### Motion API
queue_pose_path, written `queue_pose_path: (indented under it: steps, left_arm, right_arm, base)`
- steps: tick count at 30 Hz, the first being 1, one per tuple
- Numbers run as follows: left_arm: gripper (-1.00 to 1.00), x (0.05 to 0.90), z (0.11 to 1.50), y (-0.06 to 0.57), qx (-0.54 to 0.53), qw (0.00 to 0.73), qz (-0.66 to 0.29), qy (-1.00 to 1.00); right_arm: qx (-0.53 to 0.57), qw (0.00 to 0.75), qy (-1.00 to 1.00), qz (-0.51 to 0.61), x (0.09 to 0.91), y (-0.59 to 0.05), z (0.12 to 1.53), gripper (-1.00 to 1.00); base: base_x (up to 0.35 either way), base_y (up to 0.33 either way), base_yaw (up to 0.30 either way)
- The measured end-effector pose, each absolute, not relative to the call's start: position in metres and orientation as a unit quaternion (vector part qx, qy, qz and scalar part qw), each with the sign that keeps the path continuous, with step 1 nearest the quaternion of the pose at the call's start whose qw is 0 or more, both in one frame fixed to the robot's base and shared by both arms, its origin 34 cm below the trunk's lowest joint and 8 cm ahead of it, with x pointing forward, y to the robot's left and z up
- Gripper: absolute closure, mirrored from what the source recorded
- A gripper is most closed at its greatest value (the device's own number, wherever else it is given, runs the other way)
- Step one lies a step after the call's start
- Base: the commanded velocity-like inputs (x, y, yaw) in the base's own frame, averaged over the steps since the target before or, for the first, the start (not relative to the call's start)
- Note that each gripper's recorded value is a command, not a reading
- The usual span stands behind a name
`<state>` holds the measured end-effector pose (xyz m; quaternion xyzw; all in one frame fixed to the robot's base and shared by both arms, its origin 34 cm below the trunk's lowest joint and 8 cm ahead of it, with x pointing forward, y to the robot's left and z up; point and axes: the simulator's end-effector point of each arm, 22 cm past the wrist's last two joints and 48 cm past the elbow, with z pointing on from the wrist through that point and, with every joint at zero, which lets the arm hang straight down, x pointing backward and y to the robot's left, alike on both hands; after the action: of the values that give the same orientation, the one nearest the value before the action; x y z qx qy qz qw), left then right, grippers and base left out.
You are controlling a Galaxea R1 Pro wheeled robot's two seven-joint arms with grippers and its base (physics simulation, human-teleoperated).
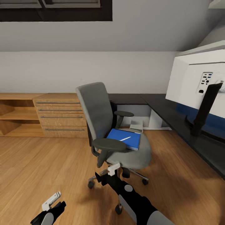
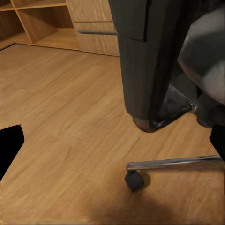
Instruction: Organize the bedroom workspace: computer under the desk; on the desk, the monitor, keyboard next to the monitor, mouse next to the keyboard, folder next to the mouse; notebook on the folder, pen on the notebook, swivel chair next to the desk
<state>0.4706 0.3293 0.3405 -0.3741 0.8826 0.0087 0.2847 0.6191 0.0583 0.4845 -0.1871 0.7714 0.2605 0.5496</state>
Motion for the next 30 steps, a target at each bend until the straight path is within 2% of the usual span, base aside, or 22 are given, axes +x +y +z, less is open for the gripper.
queue_pose_path:
  steps: [9,30]
  left_arm:
    - [-1.0,0.471,0.341,0.329,-0.374,0.285,0.009,0.883]
    - [-1.0,0.471,0.341,0.329,-0.374,0.285,0.008,0.883]
  right_arm:
    - [-0.184,0.549,0.772,0.26,0.62,0.057,0.485,-1.0]
    - [-0.121,0.549,0.791,0.24,0.632,0.03,0.474,-1.0]
  base:
    - [-0.152,-0.107,0.0]
    - [-0.019,-0.013,0.0]
